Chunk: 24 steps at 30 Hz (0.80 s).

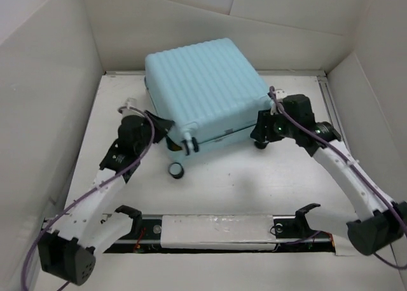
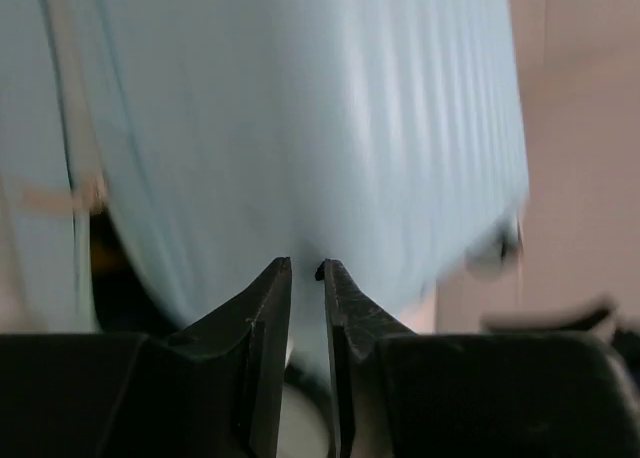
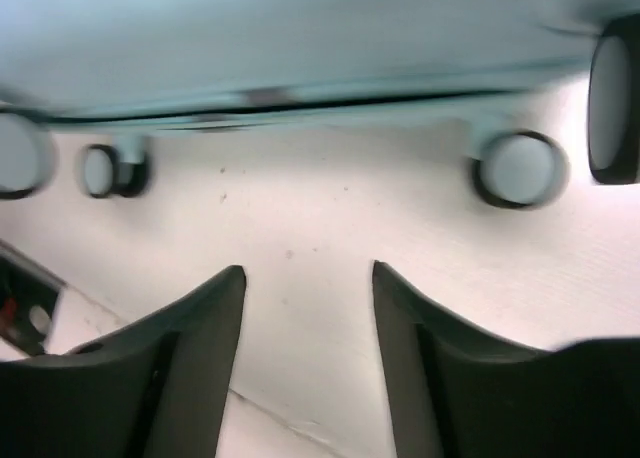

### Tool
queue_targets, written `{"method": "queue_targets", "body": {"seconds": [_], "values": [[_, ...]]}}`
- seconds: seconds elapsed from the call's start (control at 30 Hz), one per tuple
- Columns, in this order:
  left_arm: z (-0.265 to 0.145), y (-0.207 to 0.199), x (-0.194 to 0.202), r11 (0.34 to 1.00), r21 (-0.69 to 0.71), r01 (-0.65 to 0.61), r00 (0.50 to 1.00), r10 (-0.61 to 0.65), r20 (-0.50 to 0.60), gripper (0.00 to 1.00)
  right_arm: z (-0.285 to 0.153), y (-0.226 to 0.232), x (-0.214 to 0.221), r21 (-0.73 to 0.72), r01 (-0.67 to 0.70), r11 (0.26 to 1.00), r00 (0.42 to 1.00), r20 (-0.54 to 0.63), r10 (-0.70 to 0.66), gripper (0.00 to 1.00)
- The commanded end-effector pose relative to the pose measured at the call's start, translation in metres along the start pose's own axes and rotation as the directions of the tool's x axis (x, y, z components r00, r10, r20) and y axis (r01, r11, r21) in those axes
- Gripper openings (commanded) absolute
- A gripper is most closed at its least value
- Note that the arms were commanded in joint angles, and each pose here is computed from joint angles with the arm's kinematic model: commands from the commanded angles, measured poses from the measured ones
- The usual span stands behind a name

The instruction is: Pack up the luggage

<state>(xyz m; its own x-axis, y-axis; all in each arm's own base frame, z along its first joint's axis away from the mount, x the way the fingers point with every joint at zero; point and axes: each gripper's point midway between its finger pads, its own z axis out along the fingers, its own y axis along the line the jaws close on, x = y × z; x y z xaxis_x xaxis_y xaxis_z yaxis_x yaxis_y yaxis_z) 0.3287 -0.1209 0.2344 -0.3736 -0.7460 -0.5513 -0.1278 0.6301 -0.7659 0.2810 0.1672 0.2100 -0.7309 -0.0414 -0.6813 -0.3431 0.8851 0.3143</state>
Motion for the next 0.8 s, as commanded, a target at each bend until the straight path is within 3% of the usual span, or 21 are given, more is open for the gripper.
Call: {"method": "queue_targets", "body": {"seconds": [0.0, 0.03, 0.1, 0.2, 0.23, 0.27, 0.33, 0.37, 0.4, 0.43, 0.47, 0.5, 0.57, 0.6, 0.63, 0.67, 0.7, 0.77], "values": [[-0.080, 0.020, 0.138, 0.985, -0.156, 0.077, 0.821, -0.151, -0.551, 0.16, -0.040, -0.007, -0.023, 0.038, 0.035, 0.999, 0.993, 0.111, -0.039, 0.64], [-0.082, -0.008, 0.114, 0.994, -0.090, 0.066, 0.852, -0.103, -0.514, 0.22, -0.044, -0.010, -0.028, 0.049, 0.024, 0.999, 0.992, 0.124, -0.030, 0.70], [-0.072, -0.020, 0.068, 0.994, -0.110, 0.001, 0.924, -0.043, -0.380, 0.50, -0.054, -0.008, -0.051, 0.030, 0.014, 0.999, 0.985, 0.170, -0.019, 0.76], [-0.049, -0.079, -0.003, 0.993, -0.004, -0.122, 0.971, 0.119, -0.208, 0.85, -0.058, -0.007, -0.074, 0.017, 0.010, 1.000, 0.979, 0.201, -0.013, 0.82], [-0.016, -0.078, -0.014, 0.989, -0.029, -0.146, 0.969, 0.137, -0.207, 0.89, -0.063, -0.001, -0.091, -0.009, 0.013, 1.000, 0.969, 0.247, -0.011, 0.85], [-0.008, -0.112, -0.042, 0.981, 0.048, -0.189, 0.970, 0.194, -0.145, 0.94, -0.060, -0.007, -0.097, -0.006, -0.009, 1.000, 0.970, 0.244, 0.010, 0.85], [0.023, -0.130, -0.072, 0.976, 0.073, -0.203, 0.972, 0.210, -0.102, 0.97, -0.066, -0.008, -0.115, -0.010, -0.027, 1.000, 0.961, 0.276, 0.028, 0.85], [0.066, -0.113, -0.082, 0.979, 0.022, -0.202, 0.971, 0.203, -0.126, 1.00, -0.066, -0.008, -0.119, -0.016, -0.028, 0.999, 0.960, 0.279, 0.032, 0.85], [0.070, -0.146, -0.119, 0.977, 0.074, -0.198, 0.978, 0.202, -0.049, 1.00, -0.065, -0.008, -0.122, -0.019, -0.037, 0.999, 0.959, 0.280, 0.040, 0.85], [0.085, -0.148, -0.130, 0.974, 0.078, -0.215, 0.974, 0.219, -0.050, 1.00, -0.066, -0.014, -0.121, 0.002, -0.050, 0.999, 0.959, 0.279, 0.048, 0.85], [0.137, -0.112, -0.135, 0.982, -0.005, -0.191, 0.977, 0.190, -0.101, 1.00, -0.069, -0.016, -0.122, 0.019, -0.064, 0.998, 0.955, 0.293, 0.056, 0.85], [0.134, -0.146, -0.176, 0.977, 0.052, -0.207, 0.978, 0.207, -0.004, 1.00, -0.073, -0.023, -0.119, 0.044, -0.087, 0.995, 0.950, 0.304, 0.069, 0.86], [0.165, -0.127, -0.192, 0.985, 0.026, -0.172, 0.985, 0.172, -0.010, 1.00, -0.068, -0.043, -0.103, 0.082, -0.174, 0.981, 0.947, 0.288, 0.144, 0.86], [0.198, -0.094, -0.201, 0.991, 0.004, -0.131, 0.991, 0.131, -0.025, 1.00, -0.071, -0.048, -0.103, 0.083, -0.196, 0.977, 0.935, 0.316, 0.161, 0.75], [0.209, -0.090, -0.193, 0.993, 0.061, -0.100, 0.992, 0.105, -0.075, 1.00, -0.064, -0.051, -0.096, 0.060, -0.237, 0.970, 0.930, 0.301, 0.209, 0.60], [0.222, -0.096, -0.208, 0.984, 0.152, -0.096, 0.995, 0.100, -0.022, 1.00, -0.062, -0.061, -0.092, 0.050, -0.274, 0.960, 0.923, 0.295, 0.248, 0.44], [0.233, -0.085, -0.213, 0.982, 0.185, -0.044, 0.998, 0.049, -0.024, 1.00, -0.052, -0.055, -0.079, -0.013, -0.274, 0.962, 0.932, 0.244, 0.269, 0.19], [0.250, -0.085, -0.208, 0.961, 0.270, -0.055, 0.998, 0.062, -0.019, 1.00, -0.040, -0.054, -0.074, -0.030, -0.288, 0.957, 0.934, 0.211, 0.287, 0.04]]}}
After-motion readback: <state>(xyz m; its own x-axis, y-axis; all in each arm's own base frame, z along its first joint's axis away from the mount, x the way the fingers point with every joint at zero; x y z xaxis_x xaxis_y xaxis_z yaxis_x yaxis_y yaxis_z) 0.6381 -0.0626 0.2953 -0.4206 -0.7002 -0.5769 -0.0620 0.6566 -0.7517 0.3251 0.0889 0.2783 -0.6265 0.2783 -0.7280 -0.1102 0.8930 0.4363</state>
